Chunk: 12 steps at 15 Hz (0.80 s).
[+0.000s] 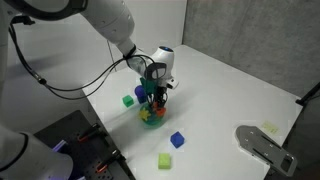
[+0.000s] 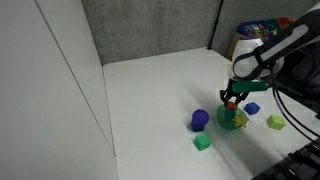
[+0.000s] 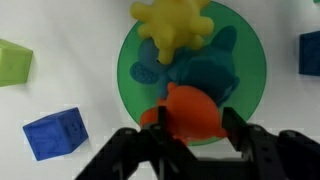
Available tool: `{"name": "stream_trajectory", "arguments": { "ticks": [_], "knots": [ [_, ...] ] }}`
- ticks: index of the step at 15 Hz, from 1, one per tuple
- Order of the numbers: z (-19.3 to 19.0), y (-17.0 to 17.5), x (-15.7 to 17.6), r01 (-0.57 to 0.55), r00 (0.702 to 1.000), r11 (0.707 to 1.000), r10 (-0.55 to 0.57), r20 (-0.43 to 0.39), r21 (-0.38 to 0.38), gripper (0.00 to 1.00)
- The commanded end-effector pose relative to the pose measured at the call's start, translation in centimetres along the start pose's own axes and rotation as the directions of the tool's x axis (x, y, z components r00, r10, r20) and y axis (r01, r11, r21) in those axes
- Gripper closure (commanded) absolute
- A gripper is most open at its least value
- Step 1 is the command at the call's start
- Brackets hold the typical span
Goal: Remove the orange object from the bowl
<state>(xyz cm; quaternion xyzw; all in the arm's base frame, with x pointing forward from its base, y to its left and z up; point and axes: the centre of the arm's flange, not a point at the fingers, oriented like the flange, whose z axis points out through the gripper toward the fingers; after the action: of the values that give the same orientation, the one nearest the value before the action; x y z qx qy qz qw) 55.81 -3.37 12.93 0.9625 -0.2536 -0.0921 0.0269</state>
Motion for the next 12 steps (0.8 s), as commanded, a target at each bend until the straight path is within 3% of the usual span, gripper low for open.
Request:
{"name": "stream_trajectory", "arguments": {
  "ticks": [1, 2, 8, 12],
  "knots": [
    [-2.4, -0.2, 0.7, 0.005, 1.000, 1.000, -0.005, -0.006, 0.003, 0.71],
    [-3.1, -0.3, 0.8, 0.004, 1.000, 1.000, -0.004, -0.008, 0.005, 0.78],
    [-7.7, 0.0, 2.3, 0.009, 1.000, 1.000, -0.009, -0.001, 0.000, 0.91],
    [-9.2, 2.9, 4.6, 0.008, 1.000, 1.000, -0.008, 0.029, -0.010, 0.92]
  ]
}}
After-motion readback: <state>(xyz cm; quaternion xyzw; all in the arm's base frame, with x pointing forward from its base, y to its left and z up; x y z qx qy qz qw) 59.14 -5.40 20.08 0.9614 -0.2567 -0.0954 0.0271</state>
